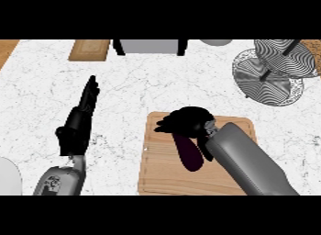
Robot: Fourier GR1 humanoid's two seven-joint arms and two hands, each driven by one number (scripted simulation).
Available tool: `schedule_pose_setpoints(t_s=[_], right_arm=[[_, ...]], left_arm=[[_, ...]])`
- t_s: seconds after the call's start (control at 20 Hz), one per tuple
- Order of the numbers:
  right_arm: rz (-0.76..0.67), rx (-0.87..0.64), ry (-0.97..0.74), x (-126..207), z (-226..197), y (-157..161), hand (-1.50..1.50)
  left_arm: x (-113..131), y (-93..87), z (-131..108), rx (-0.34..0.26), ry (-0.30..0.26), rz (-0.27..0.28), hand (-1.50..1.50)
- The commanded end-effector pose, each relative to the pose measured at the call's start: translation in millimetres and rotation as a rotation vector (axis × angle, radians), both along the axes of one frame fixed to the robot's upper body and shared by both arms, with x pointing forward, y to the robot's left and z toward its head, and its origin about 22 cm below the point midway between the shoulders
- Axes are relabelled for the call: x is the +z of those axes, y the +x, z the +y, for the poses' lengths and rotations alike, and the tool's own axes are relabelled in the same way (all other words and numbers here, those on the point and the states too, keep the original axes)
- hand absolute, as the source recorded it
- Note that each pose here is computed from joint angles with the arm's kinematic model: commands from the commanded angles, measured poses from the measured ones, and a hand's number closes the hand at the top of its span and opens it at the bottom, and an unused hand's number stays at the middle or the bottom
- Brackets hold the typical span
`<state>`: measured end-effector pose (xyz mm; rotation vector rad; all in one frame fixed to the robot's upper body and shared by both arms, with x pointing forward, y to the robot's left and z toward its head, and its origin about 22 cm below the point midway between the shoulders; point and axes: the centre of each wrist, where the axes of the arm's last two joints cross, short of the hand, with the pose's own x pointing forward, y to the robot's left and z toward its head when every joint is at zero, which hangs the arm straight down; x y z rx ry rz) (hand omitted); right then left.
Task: Pick the eggplant from the cutting board and place it in the tiered basket
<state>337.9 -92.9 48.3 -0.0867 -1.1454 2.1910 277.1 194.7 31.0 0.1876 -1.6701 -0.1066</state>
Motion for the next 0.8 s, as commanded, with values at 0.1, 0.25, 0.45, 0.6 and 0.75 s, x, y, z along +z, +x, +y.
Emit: schedule_pose_setpoints(t_s=[0.1,0.25,0.45,0.6,0.75], right_arm=[[0.059,0.002,0.010,-6.4,-8.8,-2.3,-1.50],[0.068,-0.003,0.002,-14.6,-1.9,-8.9,-1.50],[0.057,-0.048,0.067,-31.6,-12.6,-14.0,-1.50],[-0.003,-0.025,0.124,-39.0,-11.5,-1.3,1.50],[-0.117,0.056,0.166,-34.6,-13.5,-7.6,1.50]], left_arm=[[-4.9,4.2,14.9,-0.004,-0.001,-0.002,0.00],[6.5,-2.3,5.5,-0.005,0.001,-0.004,0.00],[3.3,-16.8,19.3,-0.017,-0.014,0.007,0.00],[-5.6,-2.5,15.8,0.009,0.002,0.010,0.00],[4.7,-0.7,6.3,-0.012,0.025,-0.006,0.00]])
